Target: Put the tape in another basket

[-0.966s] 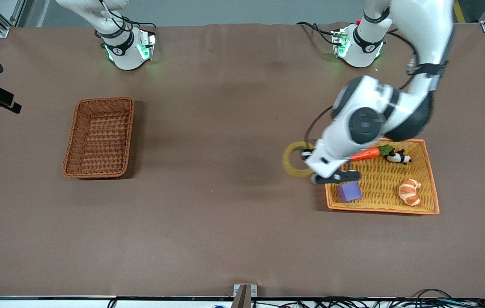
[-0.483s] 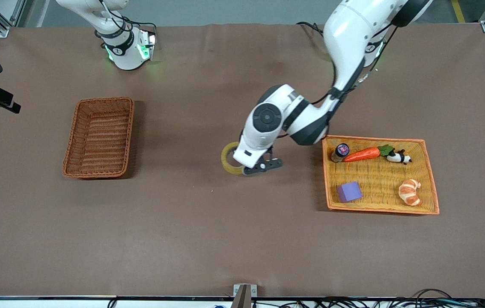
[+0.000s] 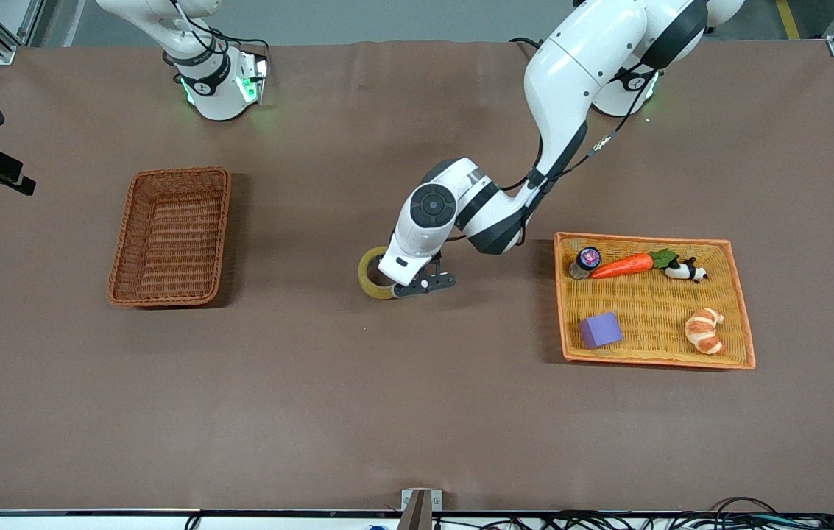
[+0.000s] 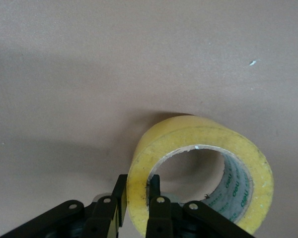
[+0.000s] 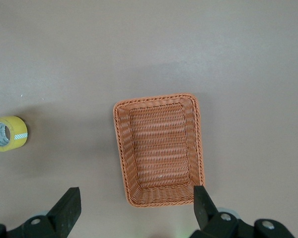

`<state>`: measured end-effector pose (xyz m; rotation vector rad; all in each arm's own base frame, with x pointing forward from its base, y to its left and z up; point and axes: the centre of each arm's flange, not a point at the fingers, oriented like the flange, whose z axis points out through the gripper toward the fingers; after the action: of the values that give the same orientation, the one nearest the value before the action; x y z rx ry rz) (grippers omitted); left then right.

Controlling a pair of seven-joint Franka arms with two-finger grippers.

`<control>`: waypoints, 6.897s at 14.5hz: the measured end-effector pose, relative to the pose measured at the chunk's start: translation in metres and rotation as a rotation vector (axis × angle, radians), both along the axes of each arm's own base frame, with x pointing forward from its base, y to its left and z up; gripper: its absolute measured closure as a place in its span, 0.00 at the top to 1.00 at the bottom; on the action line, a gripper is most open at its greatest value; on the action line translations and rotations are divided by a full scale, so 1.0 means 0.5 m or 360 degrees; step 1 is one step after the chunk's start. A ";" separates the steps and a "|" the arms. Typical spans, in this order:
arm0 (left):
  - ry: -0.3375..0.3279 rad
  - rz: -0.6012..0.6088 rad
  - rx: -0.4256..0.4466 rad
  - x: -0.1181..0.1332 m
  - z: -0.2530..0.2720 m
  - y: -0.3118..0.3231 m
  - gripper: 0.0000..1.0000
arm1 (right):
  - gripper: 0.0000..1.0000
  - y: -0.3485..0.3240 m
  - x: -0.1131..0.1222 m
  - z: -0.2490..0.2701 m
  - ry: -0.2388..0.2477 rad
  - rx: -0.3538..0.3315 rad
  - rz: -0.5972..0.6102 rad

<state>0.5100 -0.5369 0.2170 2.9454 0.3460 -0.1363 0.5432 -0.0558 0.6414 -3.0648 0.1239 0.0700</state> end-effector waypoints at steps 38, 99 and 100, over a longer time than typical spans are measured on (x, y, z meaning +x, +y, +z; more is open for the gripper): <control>-0.0210 -0.0502 0.0451 0.078 0.869 0.962 1.00 | 0.88 0.945 -0.051 -0.912 -0.0123 -0.0216 0.0253; -0.0183 -0.0486 0.0425 0.075 0.863 0.992 1.00 | 1.00 -0.009 -0.013 -0.195 -0.0139 -0.0173 0.0056; -0.0184 -0.0488 0.0425 0.075 0.863 0.991 1.00 | 1.00 -0.015 -0.012 -0.161 -0.0143 -0.0149 0.0022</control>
<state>0.5475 -0.0415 0.6485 3.2329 -0.1157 0.0456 0.5370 -0.0633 0.5610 -3.1561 0.1034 -0.0753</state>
